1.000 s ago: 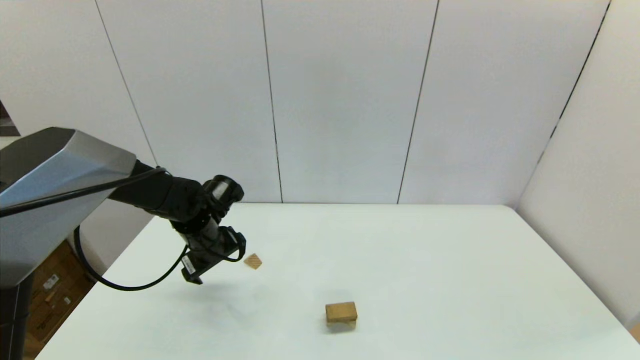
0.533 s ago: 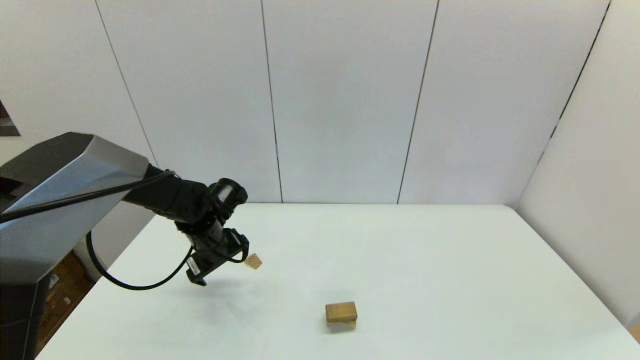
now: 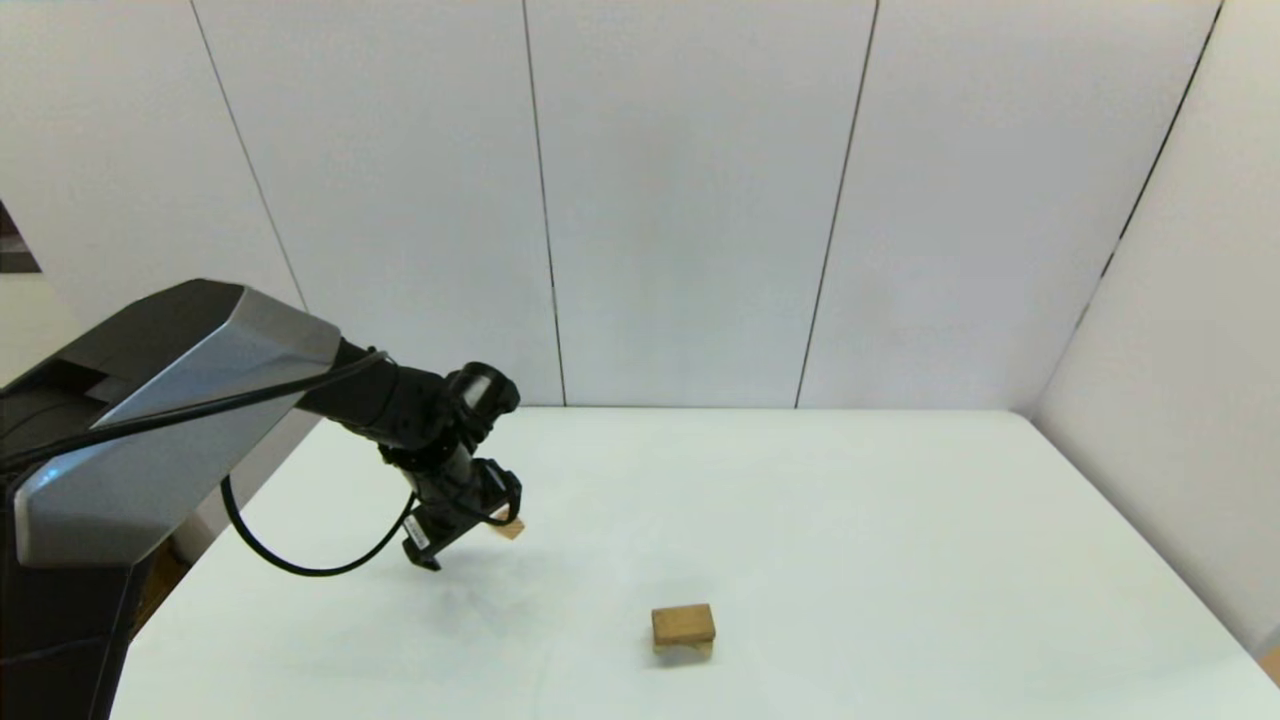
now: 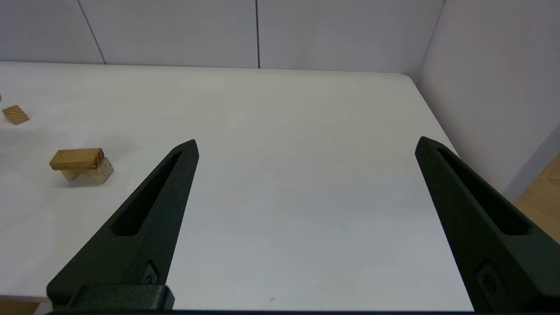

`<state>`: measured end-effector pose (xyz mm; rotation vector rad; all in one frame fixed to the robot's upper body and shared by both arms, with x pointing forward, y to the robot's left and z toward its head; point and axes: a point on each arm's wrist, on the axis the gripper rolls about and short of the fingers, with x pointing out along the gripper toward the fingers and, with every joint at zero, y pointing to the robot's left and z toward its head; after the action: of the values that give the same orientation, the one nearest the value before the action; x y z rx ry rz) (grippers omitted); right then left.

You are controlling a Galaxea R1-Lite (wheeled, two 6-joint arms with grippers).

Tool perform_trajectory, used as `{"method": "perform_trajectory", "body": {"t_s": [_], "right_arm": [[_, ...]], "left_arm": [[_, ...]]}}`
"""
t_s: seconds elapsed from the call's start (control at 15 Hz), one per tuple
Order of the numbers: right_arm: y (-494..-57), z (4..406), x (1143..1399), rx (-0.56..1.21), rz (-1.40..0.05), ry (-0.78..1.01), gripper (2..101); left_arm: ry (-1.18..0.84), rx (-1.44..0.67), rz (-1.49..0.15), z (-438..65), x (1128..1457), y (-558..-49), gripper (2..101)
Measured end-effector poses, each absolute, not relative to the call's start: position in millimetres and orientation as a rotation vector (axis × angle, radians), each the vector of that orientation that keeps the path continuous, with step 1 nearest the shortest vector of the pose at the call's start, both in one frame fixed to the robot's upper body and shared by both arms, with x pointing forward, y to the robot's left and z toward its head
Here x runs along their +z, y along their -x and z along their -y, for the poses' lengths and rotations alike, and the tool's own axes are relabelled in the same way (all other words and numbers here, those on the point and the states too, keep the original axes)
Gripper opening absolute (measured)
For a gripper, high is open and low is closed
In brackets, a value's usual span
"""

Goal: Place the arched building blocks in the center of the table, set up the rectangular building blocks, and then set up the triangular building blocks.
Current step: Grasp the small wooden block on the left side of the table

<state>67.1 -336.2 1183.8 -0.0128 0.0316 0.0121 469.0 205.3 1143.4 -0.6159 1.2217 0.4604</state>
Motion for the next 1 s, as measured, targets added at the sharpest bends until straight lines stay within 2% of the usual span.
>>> {"method": "perform_trajectory", "body": {"t_s": [0.27, 0.53, 1.0], "right_arm": [[-67, 336, 1184, 0.013, -0.032, 0.013, 98.0], [-67, 336, 1184, 0.012, -0.032, 0.013, 98.0], [-67, 336, 1184, 0.012, -0.032, 0.013, 98.0]], "left_arm": [[0.588, 0.479, -1.243, -205, 1133, -463, 97.8], [0.695, 0.487, -1.153, -202, 1131, -470, 97.8], [0.766, 0.512, -1.132, -201, 1134, -474, 97.8]]}}
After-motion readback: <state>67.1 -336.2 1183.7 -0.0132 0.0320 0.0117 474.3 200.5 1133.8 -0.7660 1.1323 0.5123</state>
